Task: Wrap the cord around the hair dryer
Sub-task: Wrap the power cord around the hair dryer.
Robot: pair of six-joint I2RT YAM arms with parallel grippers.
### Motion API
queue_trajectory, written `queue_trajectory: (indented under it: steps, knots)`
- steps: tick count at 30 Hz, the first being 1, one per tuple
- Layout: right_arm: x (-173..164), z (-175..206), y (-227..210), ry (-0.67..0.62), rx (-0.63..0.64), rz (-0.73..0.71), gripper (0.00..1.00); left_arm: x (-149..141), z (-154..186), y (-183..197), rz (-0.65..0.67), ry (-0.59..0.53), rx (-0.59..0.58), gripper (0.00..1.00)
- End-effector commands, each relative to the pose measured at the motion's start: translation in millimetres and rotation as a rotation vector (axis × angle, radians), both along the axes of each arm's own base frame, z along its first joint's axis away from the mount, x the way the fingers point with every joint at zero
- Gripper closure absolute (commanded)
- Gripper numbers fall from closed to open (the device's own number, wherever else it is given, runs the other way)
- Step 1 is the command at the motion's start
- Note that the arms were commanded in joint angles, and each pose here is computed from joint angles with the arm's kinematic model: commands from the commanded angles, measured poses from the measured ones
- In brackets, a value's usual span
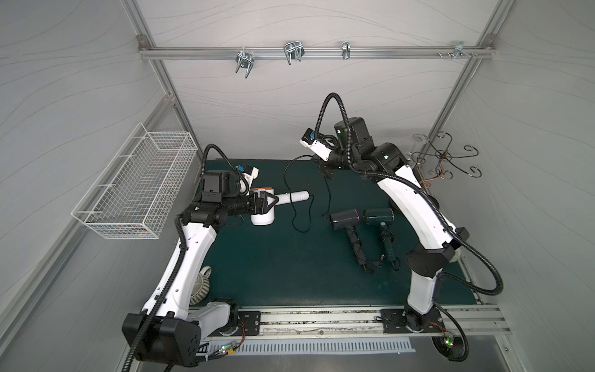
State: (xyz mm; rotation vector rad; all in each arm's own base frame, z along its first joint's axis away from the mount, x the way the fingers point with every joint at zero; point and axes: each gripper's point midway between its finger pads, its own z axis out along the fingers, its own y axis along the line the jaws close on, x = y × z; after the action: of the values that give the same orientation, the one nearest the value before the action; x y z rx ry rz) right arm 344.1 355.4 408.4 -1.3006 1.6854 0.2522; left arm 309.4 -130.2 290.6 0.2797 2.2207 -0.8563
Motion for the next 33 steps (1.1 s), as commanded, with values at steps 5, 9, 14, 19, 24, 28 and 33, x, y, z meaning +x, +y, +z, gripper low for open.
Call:
queue_trajectory:
  steps: [5, 9, 14, 19, 24, 28, 33]
  knots:
    - [21, 34, -18, -0.190, -0.030, -0.065, 1.00, -21, 28, -32, -0.171, -0.087, -0.057, 1.00]
    - [45, 30, -16, -0.204, -0.016, -0.047, 1.00, -54, 16, -53, -0.309, -0.035, -0.143, 1.00]
    - [47, 9, -4, -0.194, -0.048, 0.069, 1.00, -78, 21, -68, -0.426, -0.028, -0.220, 1.00]
    - [32, 13, -3, -0.174, -0.029, 0.137, 1.00, -78, 15, -58, -0.383, -0.046, -0.117, 1.00]
    - [23, 20, 4, -0.166, 0.015, 0.185, 1.00, -80, 27, -63, -0.404, -0.061, -0.162, 1.00]
    - [23, 12, 20, -0.116, 0.064, 0.226, 1.00, -89, 58, -76, -0.488, -0.106, -0.262, 1.00]
    - [30, -10, 35, 0.013, 0.137, 0.272, 1.00, -101, 100, -86, -0.589, -0.180, -0.347, 1.00]
